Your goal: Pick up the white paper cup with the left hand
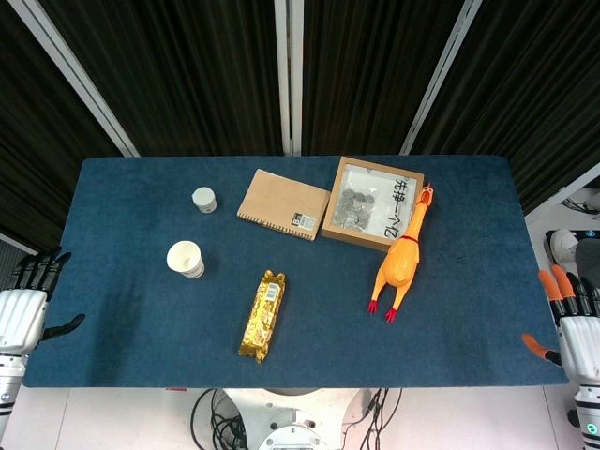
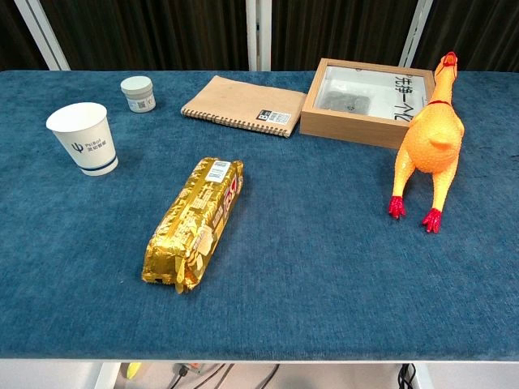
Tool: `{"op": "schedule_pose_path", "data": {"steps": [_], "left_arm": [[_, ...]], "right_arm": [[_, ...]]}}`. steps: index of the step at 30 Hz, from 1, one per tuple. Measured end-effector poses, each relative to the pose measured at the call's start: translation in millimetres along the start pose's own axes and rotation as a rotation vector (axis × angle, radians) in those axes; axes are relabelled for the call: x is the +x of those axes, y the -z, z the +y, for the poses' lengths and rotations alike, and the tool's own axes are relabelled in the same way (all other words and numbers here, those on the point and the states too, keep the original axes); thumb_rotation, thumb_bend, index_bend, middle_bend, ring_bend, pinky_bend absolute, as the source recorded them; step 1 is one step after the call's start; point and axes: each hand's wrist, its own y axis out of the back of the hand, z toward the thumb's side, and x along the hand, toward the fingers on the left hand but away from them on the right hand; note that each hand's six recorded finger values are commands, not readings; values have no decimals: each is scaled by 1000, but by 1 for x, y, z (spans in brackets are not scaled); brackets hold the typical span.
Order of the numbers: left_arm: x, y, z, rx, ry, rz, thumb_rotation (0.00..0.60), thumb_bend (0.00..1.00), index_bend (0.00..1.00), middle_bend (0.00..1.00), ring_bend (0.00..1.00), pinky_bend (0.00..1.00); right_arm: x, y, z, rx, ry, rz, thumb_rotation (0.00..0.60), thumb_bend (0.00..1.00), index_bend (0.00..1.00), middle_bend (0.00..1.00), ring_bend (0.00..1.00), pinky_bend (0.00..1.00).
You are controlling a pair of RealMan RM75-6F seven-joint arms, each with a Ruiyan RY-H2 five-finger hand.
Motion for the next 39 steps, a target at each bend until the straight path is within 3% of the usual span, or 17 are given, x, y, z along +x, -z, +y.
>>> {"op": "schedule_pose_path", "data": {"steps": [16,22,31,39], "left_arm": [[-2,-1,1,0,7,6,600,149,62,0,0,0],[7,-15,7,-4,-2,-46,600,150,45,0,0,0],[51,-86,6,105,58,-244,600,150,43,0,0,0],[103,-172,-33,288,177,-414,600,151,43,0,0,0]], "right_arm": [[-7,-8,2,-17,11,15,600,0,0,0,0,0],[-10,-9,7,-18,19,18,600,0,0,0,0,0],[-7,-7,7,-12,4,20,600,0,0,0,0,0],[-9,-3,12,-25,24,13,600,0,0,0,0,0]]}}
